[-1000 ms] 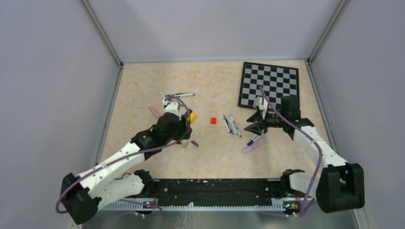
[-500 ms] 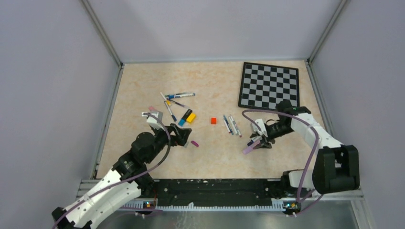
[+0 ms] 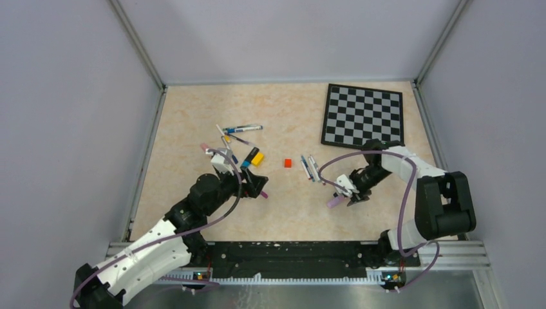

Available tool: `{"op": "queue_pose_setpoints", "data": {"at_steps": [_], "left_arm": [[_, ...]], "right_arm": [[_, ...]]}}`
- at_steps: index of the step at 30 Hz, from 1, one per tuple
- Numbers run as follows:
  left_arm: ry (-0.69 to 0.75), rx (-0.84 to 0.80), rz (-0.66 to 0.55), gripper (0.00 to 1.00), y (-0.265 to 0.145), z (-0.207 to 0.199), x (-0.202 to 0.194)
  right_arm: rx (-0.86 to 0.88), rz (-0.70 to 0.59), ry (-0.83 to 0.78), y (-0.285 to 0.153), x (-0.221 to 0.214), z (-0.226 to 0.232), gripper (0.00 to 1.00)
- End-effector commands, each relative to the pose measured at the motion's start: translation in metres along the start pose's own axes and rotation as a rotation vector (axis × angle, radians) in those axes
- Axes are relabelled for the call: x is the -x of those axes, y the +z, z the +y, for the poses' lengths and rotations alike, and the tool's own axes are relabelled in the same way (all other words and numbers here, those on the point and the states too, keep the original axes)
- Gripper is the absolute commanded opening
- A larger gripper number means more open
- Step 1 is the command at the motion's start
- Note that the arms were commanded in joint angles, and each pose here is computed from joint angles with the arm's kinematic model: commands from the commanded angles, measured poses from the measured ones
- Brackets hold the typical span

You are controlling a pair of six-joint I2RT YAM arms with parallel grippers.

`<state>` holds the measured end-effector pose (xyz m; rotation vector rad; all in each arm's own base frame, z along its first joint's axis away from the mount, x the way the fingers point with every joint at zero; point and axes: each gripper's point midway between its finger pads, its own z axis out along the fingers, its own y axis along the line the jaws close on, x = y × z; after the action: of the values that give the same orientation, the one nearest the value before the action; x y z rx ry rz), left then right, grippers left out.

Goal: Open the pen caps
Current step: Pick up the pen from the center of the board.

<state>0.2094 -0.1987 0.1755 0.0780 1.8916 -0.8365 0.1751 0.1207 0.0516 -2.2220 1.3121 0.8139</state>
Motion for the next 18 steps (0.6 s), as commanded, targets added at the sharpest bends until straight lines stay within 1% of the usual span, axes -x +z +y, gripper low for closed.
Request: {"op": "queue_pose_setpoints", "data": {"at_steps": [1, 10, 18], "left_arm": [[-0.025, -0.051, -0.034, 0.99, 0.006, -0.012, 0.007], [-0.043, -0.039, -0.01, 0.99, 0.009, -0.01, 0.002], [-0.049, -0.044, -0.008, 0.99, 0.009, -0.013, 0.004]], "right_arm": [[-0.005, 0.071, -0.07, -0.001, -0.011, -0.022, 0.44], [0.05, 0.138, -0.079, 0.011, -0.023, -0.029, 0.37], [0.084, 0.199, -0.068, 0.019, -0.033, -0.023, 0.3]]}}
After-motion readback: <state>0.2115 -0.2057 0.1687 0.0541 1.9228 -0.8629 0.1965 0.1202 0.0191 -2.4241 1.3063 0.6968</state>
